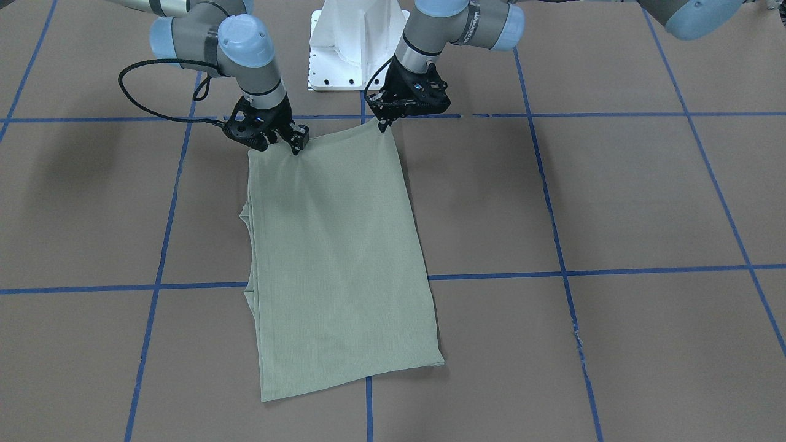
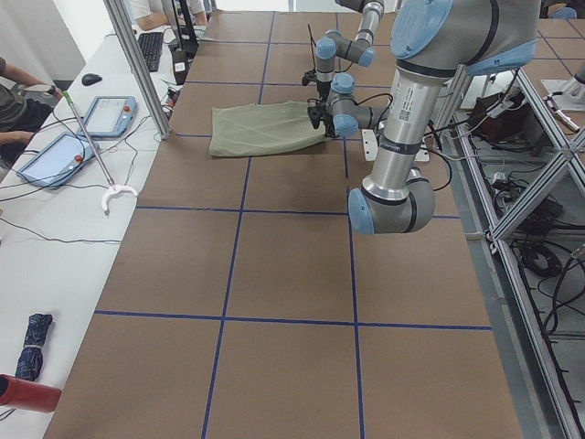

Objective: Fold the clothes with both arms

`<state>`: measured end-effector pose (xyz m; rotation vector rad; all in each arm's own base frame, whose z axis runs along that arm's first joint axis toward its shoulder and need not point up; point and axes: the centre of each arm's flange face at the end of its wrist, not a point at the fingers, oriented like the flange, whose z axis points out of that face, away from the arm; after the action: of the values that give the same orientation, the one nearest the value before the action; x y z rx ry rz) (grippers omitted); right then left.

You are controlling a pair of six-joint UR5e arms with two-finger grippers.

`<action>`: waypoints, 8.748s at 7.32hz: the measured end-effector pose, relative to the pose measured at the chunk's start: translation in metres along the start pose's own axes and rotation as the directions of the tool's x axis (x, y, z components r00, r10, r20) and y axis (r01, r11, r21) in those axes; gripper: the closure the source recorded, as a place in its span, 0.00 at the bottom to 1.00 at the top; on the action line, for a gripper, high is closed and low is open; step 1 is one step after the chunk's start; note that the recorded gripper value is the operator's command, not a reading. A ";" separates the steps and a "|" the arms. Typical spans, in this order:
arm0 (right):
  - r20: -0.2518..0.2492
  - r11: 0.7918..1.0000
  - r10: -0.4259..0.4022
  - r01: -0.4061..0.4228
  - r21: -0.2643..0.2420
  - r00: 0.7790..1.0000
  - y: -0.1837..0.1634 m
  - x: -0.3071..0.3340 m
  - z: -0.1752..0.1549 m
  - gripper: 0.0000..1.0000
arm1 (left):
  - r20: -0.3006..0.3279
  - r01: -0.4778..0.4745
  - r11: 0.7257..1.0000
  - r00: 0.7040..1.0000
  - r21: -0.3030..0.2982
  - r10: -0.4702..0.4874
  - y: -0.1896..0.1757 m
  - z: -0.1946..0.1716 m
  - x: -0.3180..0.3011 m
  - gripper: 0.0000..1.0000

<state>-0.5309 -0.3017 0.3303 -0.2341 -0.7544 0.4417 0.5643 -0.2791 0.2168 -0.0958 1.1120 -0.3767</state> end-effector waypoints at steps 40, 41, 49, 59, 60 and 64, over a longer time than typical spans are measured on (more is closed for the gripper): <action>0.188 0.992 -0.124 0.115 0.061 0.974 -0.150 -0.195 -0.077 0.00 | 0.063 -0.191 0.943 0.982 0.273 0.180 -0.384 -0.126 -0.010 0.00; 0.172 0.983 -0.183 0.176 0.052 0.968 -0.130 -0.197 -0.062 0.00 | 0.070 -0.208 0.938 0.978 0.276 0.196 -0.391 -0.138 -0.024 0.00; -0.045 0.909 -0.383 0.385 0.160 0.923 -0.222 -0.242 -0.041 0.00 | 0.075 -0.215 0.935 0.977 0.283 0.202 -0.391 -0.152 -0.050 0.00; -0.076 0.789 -0.591 0.595 0.154 0.803 -0.470 0.135 -0.214 0.00 | 0.415 -0.752 0.647 0.633 0.127 0.654 -0.469 -0.306 -0.321 0.00; -0.093 0.762 -0.628 0.634 0.131 0.773 -0.480 0.205 -0.225 0.00 | 0.453 -0.779 0.623 0.582 0.071 0.676 -0.478 -0.332 -0.364 0.00; -0.090 0.732 -0.676 0.680 0.038 0.732 -0.474 0.388 -0.213 0.00 | 0.469 -0.809 0.587 0.502 -0.044 0.727 -0.470 -0.364 -0.452 0.00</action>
<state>0.0115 -0.5499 0.5848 0.1047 -0.6995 -0.2473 -0.0500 -0.5227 0.5643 0.4733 0.5520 0.3696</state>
